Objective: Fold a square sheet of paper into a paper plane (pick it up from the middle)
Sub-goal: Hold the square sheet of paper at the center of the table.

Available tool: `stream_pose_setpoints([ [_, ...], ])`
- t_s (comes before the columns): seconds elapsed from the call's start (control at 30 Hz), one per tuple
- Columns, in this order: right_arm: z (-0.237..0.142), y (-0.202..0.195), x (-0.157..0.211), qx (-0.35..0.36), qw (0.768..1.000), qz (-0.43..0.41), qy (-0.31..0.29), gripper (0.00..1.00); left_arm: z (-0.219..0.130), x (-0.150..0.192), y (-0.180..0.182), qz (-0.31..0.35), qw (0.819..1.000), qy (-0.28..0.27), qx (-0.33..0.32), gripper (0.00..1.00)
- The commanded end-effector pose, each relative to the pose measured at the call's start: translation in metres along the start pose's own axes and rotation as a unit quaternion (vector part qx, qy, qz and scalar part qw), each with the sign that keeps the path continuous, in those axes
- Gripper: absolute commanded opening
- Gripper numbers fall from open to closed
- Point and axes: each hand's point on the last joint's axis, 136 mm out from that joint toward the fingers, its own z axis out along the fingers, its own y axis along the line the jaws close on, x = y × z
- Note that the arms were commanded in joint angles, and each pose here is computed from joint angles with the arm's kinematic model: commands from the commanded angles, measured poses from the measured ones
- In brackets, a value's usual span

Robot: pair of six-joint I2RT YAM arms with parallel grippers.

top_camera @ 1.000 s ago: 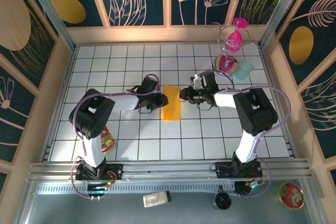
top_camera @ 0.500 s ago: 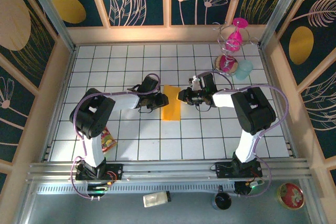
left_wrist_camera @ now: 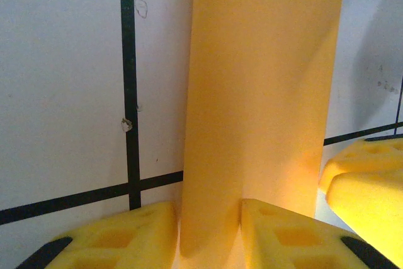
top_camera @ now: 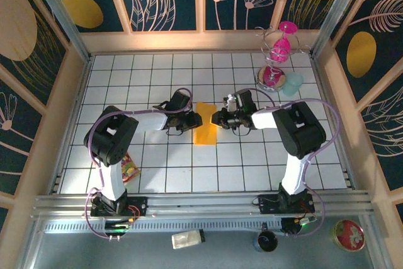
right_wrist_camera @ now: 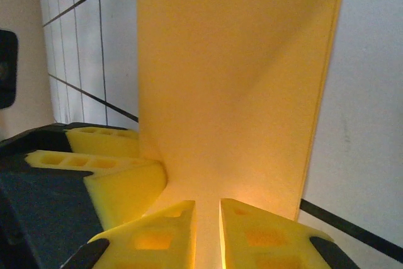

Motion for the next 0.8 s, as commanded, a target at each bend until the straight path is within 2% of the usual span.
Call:
stream_pose_setpoints([
  [0.0,0.004,-0.002,0.005,-0.001,1.000,0.007,0.014,0.17,0.051,0.073,0.115,-0.012,0.983,0.094,-0.159,0.35],
  [0.4,0.009,-0.041,0.027,0.070,0.995,0.049,0.046,0.16,0.052,0.070,0.112,-0.003,0.983,0.094,-0.157,0.33],
  [0.63,0.008,-0.065,0.037,0.124,0.988,0.067,0.062,0.13,0.045,0.063,0.102,0.000,0.985,0.084,-0.150,0.35],
  [0.77,0.005,-0.082,0.043,0.168,0.980,0.077,0.072,0.11,0.039,0.039,0.073,0.005,0.991,0.057,-0.122,0.38],
])
